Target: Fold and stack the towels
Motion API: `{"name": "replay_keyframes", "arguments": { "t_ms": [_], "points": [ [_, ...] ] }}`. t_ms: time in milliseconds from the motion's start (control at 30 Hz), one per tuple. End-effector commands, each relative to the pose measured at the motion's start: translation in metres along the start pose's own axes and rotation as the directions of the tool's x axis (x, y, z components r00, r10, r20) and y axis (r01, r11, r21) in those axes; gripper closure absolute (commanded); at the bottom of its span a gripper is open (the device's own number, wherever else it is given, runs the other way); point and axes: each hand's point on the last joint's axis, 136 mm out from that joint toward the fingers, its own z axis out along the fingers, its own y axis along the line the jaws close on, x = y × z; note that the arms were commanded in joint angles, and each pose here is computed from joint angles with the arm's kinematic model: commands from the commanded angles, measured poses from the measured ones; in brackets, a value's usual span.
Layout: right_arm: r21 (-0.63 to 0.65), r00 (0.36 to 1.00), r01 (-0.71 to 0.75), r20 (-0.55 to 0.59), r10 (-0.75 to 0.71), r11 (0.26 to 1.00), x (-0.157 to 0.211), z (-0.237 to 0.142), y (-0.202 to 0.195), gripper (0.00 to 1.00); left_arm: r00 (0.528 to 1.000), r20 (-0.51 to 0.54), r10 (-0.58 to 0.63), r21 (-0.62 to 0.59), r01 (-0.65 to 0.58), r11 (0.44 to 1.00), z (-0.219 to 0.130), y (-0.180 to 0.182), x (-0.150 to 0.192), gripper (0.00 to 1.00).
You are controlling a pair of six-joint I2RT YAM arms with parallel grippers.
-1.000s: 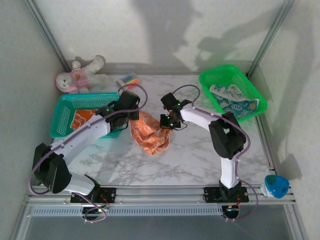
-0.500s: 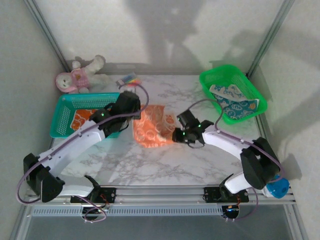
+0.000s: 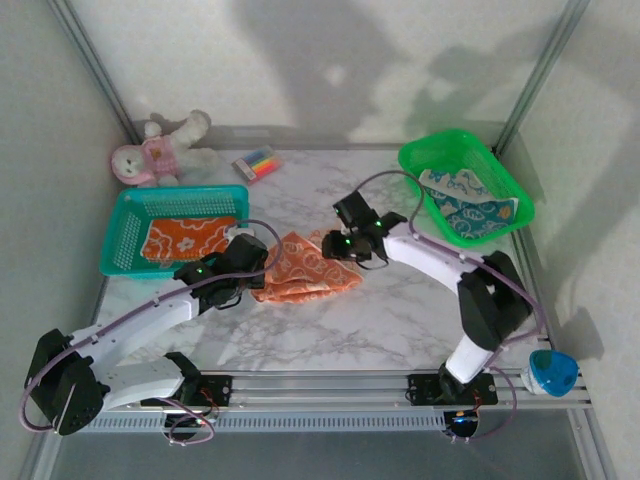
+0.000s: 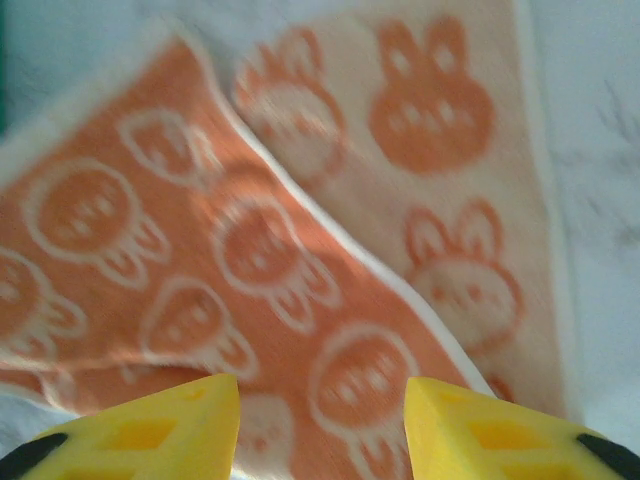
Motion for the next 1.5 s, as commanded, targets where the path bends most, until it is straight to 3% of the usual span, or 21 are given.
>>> {"name": "replay_keyframes", "arguments": {
  "t_ms": [0,200,467,600,833,1167,1200,1300,1467],
  "points": [
    [-0.027,0.998,0.059,-0.036,-0.060,0.998,-0.018,0.018,0.020,0.56,1.000,-0.008,-0.028,0.020,0.028,0.999,0.008,-0.004,0.006,1.00],
    [-0.039,0.988,0.131,-0.076,-0.133,0.991,-0.047,0.065,0.049,0.59,0.999,-0.028,-0.036,0.026,0.037,0.999,0.017,-0.007,0.013,1.00],
    [0.036,0.982,0.155,-0.114,-0.150,0.987,-0.067,0.114,0.049,0.63,0.999,-0.037,-0.038,0.014,0.039,0.999,0.021,-0.006,0.016,1.00],
    [0.079,0.981,0.160,-0.123,-0.150,0.984,-0.073,0.129,0.045,0.63,0.998,-0.040,-0.039,0.015,0.040,0.999,0.022,-0.007,0.016,1.00],
    [0.044,0.982,0.163,-0.102,-0.158,0.986,-0.080,0.147,0.059,0.62,0.998,-0.049,-0.046,0.015,0.047,0.999,0.024,-0.007,0.019,1.00],
    [0.068,0.973,0.160,-0.176,-0.146,0.985,-0.057,0.163,0.045,0.65,0.998,-0.050,-0.048,0.010,0.049,0.999,0.025,-0.006,0.019,1.00],
    [0.068,0.973,0.159,-0.178,-0.145,0.985,-0.056,0.162,0.044,0.69,0.998,-0.049,-0.048,0.009,0.048,0.999,0.025,-0.006,0.019,1.00],
    [0.069,0.974,0.154,-0.177,-0.140,0.986,-0.056,0.159,0.044,0.94,0.998,-0.048,-0.047,0.012,0.048,0.999,0.025,-0.007,0.018,1.00],
    [0.070,0.983,0.154,-0.116,-0.146,0.986,-0.071,0.134,0.052,1.00,0.998,-0.034,-0.053,0.010,0.053,0.999,0.022,-0.007,0.013,1.00]
  ]
}}
